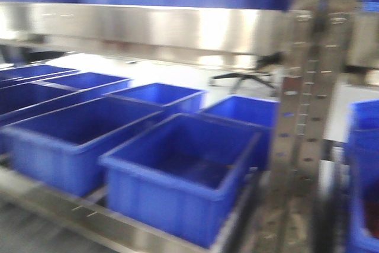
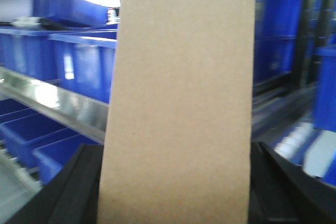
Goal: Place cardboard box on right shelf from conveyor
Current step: 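Drive up to the steel shelf rack with blue bins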
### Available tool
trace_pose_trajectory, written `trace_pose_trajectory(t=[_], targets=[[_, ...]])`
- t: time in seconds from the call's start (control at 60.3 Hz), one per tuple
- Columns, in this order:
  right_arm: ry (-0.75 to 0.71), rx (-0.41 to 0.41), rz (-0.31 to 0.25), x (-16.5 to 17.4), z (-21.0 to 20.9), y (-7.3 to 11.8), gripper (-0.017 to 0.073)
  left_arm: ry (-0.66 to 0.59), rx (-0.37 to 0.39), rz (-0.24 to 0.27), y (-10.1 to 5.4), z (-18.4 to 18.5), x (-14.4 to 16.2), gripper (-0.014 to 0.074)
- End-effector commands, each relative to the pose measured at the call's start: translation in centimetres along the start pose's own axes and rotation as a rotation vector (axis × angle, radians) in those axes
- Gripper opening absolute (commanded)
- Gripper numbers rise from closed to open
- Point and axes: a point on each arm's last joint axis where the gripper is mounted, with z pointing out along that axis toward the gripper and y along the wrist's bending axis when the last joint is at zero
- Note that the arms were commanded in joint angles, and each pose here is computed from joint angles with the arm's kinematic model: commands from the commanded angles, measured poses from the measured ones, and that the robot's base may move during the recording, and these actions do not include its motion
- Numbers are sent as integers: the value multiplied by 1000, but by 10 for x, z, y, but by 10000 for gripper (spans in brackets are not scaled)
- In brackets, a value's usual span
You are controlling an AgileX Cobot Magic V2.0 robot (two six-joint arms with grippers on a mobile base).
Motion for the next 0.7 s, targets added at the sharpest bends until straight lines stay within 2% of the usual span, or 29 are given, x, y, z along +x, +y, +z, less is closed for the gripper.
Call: trace_pose_trajectory(t=[0.0,0.133,0.68], targets=[[-124,-24,-25,-18,-2,4,60,-93,-30,-6,2,-1,-6,-116],[-124,-24,-25,-18,-2,4,60,-94,-54,-6,3,-1,-6,-116],[-124,-24,-25,-18,-2,4,60,-94,-56,-6,3,-1,-6,-116]])
